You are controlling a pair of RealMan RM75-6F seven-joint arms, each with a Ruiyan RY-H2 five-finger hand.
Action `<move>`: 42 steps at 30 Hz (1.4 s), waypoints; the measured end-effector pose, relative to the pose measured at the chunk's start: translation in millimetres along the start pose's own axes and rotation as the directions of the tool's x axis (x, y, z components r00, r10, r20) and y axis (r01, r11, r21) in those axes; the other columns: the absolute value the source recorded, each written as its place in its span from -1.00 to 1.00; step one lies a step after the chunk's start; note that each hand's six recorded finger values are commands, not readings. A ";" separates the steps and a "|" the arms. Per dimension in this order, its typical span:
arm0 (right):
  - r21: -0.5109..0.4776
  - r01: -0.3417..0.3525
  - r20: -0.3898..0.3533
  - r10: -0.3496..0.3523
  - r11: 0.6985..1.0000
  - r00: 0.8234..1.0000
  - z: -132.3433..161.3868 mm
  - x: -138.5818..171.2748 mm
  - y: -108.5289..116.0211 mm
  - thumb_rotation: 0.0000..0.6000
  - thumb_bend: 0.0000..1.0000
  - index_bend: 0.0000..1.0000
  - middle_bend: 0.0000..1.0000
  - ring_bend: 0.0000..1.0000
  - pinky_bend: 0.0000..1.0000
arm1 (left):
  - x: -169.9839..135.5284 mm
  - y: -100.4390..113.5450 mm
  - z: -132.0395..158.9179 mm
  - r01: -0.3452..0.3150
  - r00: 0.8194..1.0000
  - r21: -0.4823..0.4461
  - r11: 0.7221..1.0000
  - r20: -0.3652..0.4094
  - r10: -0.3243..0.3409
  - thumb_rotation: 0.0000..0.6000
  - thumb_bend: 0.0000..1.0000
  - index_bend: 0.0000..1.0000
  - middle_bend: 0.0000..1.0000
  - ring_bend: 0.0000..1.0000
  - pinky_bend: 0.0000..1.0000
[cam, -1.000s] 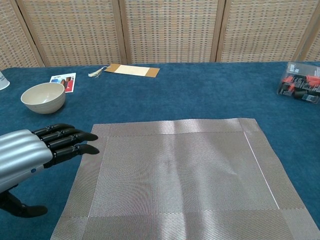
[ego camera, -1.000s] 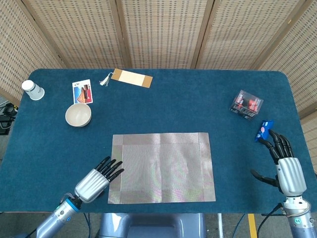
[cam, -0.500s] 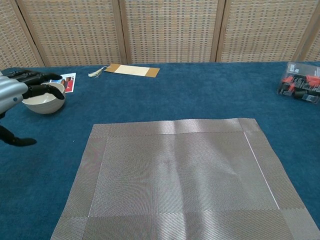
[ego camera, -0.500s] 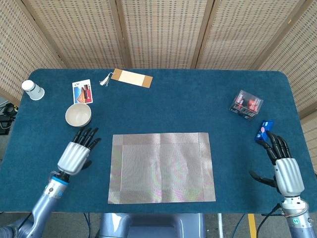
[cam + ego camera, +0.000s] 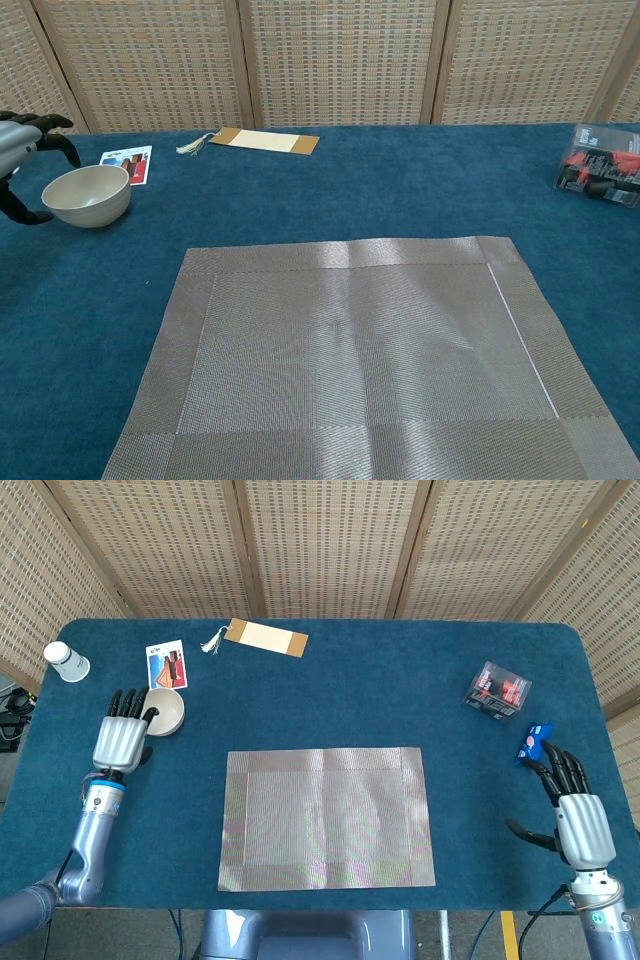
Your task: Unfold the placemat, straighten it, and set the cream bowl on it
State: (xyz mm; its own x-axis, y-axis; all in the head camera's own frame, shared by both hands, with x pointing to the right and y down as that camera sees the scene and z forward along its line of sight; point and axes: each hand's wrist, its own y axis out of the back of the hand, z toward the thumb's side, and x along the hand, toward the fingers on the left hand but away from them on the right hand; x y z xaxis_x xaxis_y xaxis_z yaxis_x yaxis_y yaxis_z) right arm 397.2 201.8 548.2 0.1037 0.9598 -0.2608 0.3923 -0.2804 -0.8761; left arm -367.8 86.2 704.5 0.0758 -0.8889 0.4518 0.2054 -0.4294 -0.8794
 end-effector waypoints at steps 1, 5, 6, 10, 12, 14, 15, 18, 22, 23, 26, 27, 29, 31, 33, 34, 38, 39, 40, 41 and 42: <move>0.000 0.001 0.001 -0.001 1.000 1.000 -0.5 -0.3 0.3 1.00 -0.69 -0.56 -1.00 -1.00 -1.00 | 2.8 -1.5 0.1 0.005 1.000 0.000 1.000 -0.006 -0.005 1.00 -0.43 -0.43 -1.00 -1.00 -1.00; -0.001 0.004 0.006 -0.004 1.000 1.000 -1.9 -1.1 1.4 1.00 -0.69 -0.56 -1.00 -1.00 -1.00 | 11.4 -7.9 1.8 0.027 0.999 0.009 1.000 -0.018 -0.027 1.00 -0.42 -0.41 -1.00 -1.00 -1.00; -0.002 0.006 0.007 -0.006 1.000 1.000 -2.4 -1.5 1.8 1.00 -0.69 -0.56 -1.00 -1.00 -1.00 | 13.1 -9.9 2.4 0.032 0.999 0.014 0.999 -0.021 -0.032 1.00 -0.42 -0.41 -1.00 -1.00 -1.00; -0.007 0.012 0.011 -0.012 1.000 1.000 -4.0 -2.7 4.3 1.00 -0.69 -0.56 -1.00 -1.00 -1.00 | 16.5 -17.9 3.6 0.051 0.998 0.032 0.998 -0.030 -0.050 1.00 -0.42 -0.39 -1.00 -1.00 -1.00; -0.010 0.013 0.011 -0.013 1.000 1.000 -4.7 -3.1 5.4 1.00 -0.69 -0.56 -1.00 -1.00 -1.00 | 17.4 -22.2 2.4 0.059 0.998 0.044 0.997 -0.038 -0.058 1.00 -0.42 -0.38 -1.00 -1.00 -1.00; -0.012 0.013 0.011 -0.013 1.000 1.000 -4.8 -3.4 5.8 1.00 -0.69 -0.56 -1.00 -1.00 -1.00 | 18.3 -25.6 1.2 0.067 0.997 0.051 0.996 -0.046 -0.064 1.00 -0.41 -0.36 -1.00 -1.00 -1.00; -0.012 0.013 0.011 -0.013 1.000 1.000 -4.8 -3.3 5.8 1.00 -0.69 -0.56 -1.00 -1.00 -1.00 | 19.0 -27.7 0.5 0.072 0.996 0.057 0.996 -0.050 -0.069 1.00 -0.41 -0.35 -1.00 -1.00 -1.00; -0.013 0.011 0.009 -0.011 1.000 1.000 -4.6 -3.1 5.6 1.00 -0.69 -0.56 -1.00 -1.00 -1.00 | 21.3 -31.7 0.1 0.080 0.995 0.069 0.994 -0.059 -0.076 1.00 -0.41 -0.31 -1.00 -1.00 -1.00; -0.014 0.010 0.009 -0.010 1.000 1.000 -4.5 -2.9 5.3 1.00 -0.69 -0.56 -1.00 -1.00 -1.00 | 25.1 -35.0 1.1 0.086 0.994 0.072 0.994 -0.068 -0.082 1.00 -0.40 -0.26 -1.00 -1.00 -1.00; -0.014 0.010 0.008 -0.010 1.000 1.000 -4.5 -2.9 5.3 1.00 -0.69 -0.56 -1.00 -1.00 -1.00 | 26.2 -35.5 1.3 0.088 0.994 0.073 0.993 -0.070 -0.083 1.00 -0.40 -0.25 -1.00 -1.00 -1.00; -0.014 0.012 0.008 -0.012 1.000 1.000 -4.4 -2.5 5.5 1.00 -0.69 -0.56 -1.00 -1.00 -1.00 | 30.7 -37.7 2.6 0.094 0.993 0.074 0.993 -0.080 -0.088 1.00 -0.39 -0.22 -1.00 -1.00 -1.00; -0.013 0.013 0.008 -0.013 1.000 1.000 -4.6 -2.6 5.8 1.00 -0.69 -0.56 -1.00 -1.00 -1.00 | 33.1 -38.9 4.2 0.097 0.992 0.073 0.993 -0.084 -0.091 1.00 -0.37 -0.19 -1.00 -1.00 -1.00; -0.011 0.013 0.008 -0.013 1.000 1.000 -5.0 -2.8 5.9 1.00 -0.69 -0.56 -1.00 -1.00 -1.00 | 36.3 -40.9 7.1 0.101 0.992 0.071 0.992 -0.089 -0.095 1.00 -0.26 -0.08 -1.00 -1.00 -1.00; -0.009 0.014 0.010 -0.014 1.000 1.000 -5.5 -3.2 5.7 1.00 -0.69 -0.56 -1.00 -1.00 -1.00 | 39.1 -43.8 12.1 0.105 0.991 0.071 0.992 -0.089 -0.099 1.00 -0.18 0.01 -1.00 -1.00 -1.00; -0.009 0.015 0.011 -0.015 1.000 1.000 -5.8 -3.5 5.5 1.00 -0.69 -0.56 -1.00 -1.00 -1.00 | 41.0 -45.6 16.3 0.105 0.991 0.075 0.992 -0.087 -0.098 1.00 -0.13 0.11 -1.00 -1.00 -1.00; -0.008 0.014 0.011 -0.014 1.000 1.000 -5.9 -3.5 5.2 1.00 -0.69 -0.56 -1.00 -1.00 -1.00 | 41.4 -46.1 17.7 0.104 0.992 0.077 0.992 -0.086 -0.097 1.00 -0.12 0.17 -1.00 -1.00 -1.00; -0.008 0.011 0.010 -0.011 1.000 1.000 -5.7 -3.5 4.0 1.00 -0.69 -0.56 -1.00 -1.00 -1.00 | 42.4 -46.5 21.4 0.090 0.993 0.077 0.993 -0.082 -0.083 1.00 -0.09 0.41 -1.00 -1.00 -1.00; -0.009 0.011 0.010 -0.011 1.000 1.000 -5.7 -3.4 3.8 1.00 -0.69 -0.56 -1.00 -1.00 -1.00 | 42.6 -45.7 21.7 0.082 0.994 0.074 0.994 -0.083 -0.076 1.00 -0.08 0.45 -1.00 -1.00 -1.00; -0.009 0.011 0.010 -0.011 1.000 1.000 -5.7 -3.4 3.7 1.00 -0.69 -0.56 -1.00 -1.00 -1.00 | 42.6 -45.3 21.9 0.078 0.994 0.073 0.994 -0.083 -0.072 1.00 -0.06 0.50 -1.00 -1.00 -1.00; -0.009 0.011 0.009 -0.010 1.000 1.000 -5.6 -3.3 3.7 1.00 -0.69 -0.56 -1.00 -1.00 -1.00 | 42.6 -45.0 21.9 0.075 0.994 0.073 0.995 -0.082 -0.069 1.00 -0.04 0.53 -1.00 -1.00 -1.00; -0.010 0.010 0.009 -0.010 1.000 1.000 -5.5 -3.3 3.6 1.00 -0.69 -0.56 -1.00 -1.00 -1.00 | 42.6 -44.6 21.5 0.071 0.994 0.072 0.995 -0.083 -0.065 1.00 -0.03 0.54 -1.00 -1.00 -1.00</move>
State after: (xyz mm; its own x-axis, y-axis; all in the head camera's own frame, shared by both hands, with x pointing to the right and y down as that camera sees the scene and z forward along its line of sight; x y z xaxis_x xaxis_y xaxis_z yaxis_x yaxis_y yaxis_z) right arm 403.3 197.8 548.2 0.0913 0.9625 -0.2556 0.4026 -0.2704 -0.8745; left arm -352.8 70.9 766.2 -0.0185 -0.8694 0.4938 0.2800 -0.4786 -0.8322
